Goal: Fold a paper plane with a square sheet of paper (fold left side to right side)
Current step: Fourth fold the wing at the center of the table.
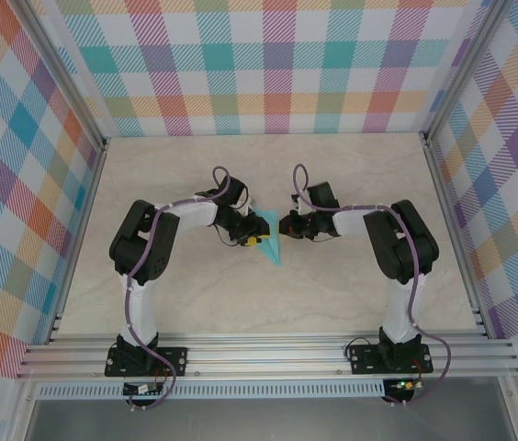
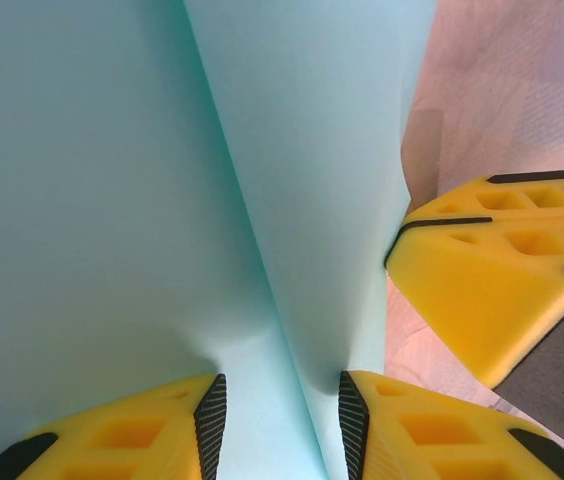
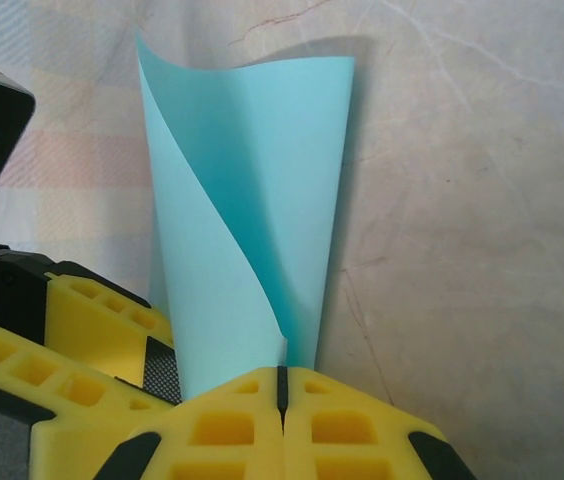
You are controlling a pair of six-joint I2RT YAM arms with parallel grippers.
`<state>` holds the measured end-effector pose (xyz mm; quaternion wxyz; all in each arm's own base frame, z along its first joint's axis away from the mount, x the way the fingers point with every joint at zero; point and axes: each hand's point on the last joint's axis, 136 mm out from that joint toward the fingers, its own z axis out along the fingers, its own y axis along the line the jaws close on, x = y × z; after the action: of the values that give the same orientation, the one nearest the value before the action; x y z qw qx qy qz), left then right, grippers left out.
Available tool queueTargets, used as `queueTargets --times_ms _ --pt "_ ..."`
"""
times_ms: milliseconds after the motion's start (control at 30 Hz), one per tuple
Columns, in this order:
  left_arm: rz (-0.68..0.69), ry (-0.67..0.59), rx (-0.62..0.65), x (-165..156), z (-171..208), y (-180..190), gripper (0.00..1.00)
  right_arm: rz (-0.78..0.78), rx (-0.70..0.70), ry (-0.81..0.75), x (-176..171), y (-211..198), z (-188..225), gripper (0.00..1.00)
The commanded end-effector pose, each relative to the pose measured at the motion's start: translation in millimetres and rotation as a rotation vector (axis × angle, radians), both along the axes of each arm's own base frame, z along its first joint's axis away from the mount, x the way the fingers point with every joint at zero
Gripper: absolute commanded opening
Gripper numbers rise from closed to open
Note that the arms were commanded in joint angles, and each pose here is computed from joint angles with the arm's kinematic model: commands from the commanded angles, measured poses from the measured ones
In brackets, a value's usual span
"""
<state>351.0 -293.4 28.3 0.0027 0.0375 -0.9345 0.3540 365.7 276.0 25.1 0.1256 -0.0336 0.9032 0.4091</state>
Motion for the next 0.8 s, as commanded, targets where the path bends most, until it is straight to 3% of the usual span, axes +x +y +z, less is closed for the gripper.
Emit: queueTargets --times_ms 0,433,767 --pt "0.013 0.042 0.093 -7.0 -26.8 10.8 0.38 0.007 -0.016 0.006 2.0 -1.7 -7.9 0.0" --pt "0.012 0.025 0.076 -2.4 -16.9 7.2 0.38 0.015 -0.043 0.061 -19.5 -7.9 -27.1 0.0" --pt "-0.006 -0.115 -0.001 22.0 63.1 -1.4 0.43 0.023 -0.081 0.072 -20.0 -10.2 -34.0 0.0"
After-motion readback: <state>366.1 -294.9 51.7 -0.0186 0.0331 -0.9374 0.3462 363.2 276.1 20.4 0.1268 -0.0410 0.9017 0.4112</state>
